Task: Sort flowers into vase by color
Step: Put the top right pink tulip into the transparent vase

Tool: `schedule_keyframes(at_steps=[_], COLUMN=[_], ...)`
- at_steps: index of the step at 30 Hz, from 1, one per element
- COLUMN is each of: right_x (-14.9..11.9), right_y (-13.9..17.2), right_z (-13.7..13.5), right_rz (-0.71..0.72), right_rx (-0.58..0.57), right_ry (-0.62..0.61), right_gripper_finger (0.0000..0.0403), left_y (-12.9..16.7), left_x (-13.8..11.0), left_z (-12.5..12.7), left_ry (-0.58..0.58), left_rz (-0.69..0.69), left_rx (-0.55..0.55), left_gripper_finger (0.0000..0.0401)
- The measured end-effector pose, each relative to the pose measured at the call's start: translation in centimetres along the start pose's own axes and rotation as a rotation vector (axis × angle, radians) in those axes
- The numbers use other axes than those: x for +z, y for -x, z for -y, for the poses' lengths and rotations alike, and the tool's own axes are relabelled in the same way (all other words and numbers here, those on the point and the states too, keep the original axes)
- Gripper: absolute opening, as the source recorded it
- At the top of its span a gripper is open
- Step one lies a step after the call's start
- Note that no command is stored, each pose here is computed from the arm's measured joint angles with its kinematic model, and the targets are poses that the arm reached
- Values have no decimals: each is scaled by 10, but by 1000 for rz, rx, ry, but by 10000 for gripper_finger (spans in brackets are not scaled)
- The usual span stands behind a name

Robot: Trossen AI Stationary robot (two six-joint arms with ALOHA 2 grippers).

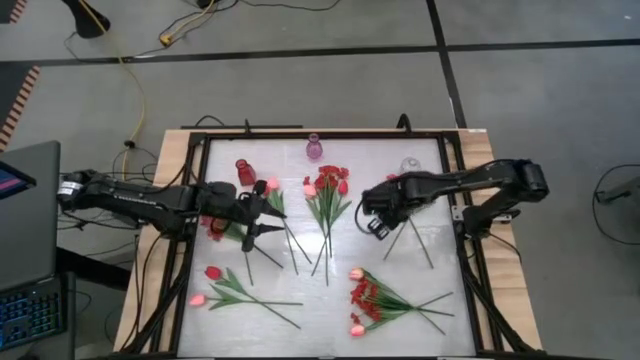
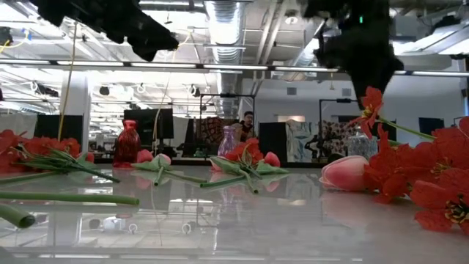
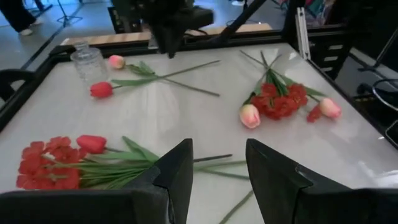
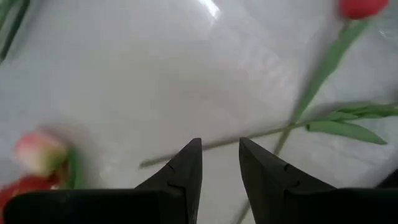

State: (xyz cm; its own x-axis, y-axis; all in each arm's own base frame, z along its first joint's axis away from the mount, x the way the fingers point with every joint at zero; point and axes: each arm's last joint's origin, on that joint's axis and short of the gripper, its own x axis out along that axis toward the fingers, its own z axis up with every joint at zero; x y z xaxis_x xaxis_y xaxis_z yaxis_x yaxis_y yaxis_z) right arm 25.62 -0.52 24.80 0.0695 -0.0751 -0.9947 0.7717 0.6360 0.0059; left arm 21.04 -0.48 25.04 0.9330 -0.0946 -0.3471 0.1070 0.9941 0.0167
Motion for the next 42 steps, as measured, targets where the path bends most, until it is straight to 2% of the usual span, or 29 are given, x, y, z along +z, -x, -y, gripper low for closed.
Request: schedule_keyframes(at_steps=[4,7,13,15,24,33,38,42], right_x=[2,0,-12,-14,-10,-18,-21,-23], right_y=[-12,-17,-29,-36,-71,-90,-98,-101], right_z=[34,49,55,52,39,44,48,51], right_rz=[8,27,-12,-36,-108,-163,-114,-90], right_rx=[-2,-13,-52,-76,-108,-172,-105,-100], right_ry=[-135,-263,-538,-594,-608,-663,-714,-737], right_gripper_finger=[134,143,157,157,156,156,156,156], left_y=[1,1,1,1,1,1,1,1], left_x=[-2,-3,-2,-2,-3,-4,-4,-5], left_z=[-6,-7,-7,-8,-7,-7,-7,-7], left_ry=[16,21,15,4,7,6,-11,-16], left_rz=[-12,-22,-20,-13,-26,-41,-40,-42], left_rx=[7,12,13,15,17,0,0,-1], left_gripper_finger=[137,137,137,137,137,137,137,137])
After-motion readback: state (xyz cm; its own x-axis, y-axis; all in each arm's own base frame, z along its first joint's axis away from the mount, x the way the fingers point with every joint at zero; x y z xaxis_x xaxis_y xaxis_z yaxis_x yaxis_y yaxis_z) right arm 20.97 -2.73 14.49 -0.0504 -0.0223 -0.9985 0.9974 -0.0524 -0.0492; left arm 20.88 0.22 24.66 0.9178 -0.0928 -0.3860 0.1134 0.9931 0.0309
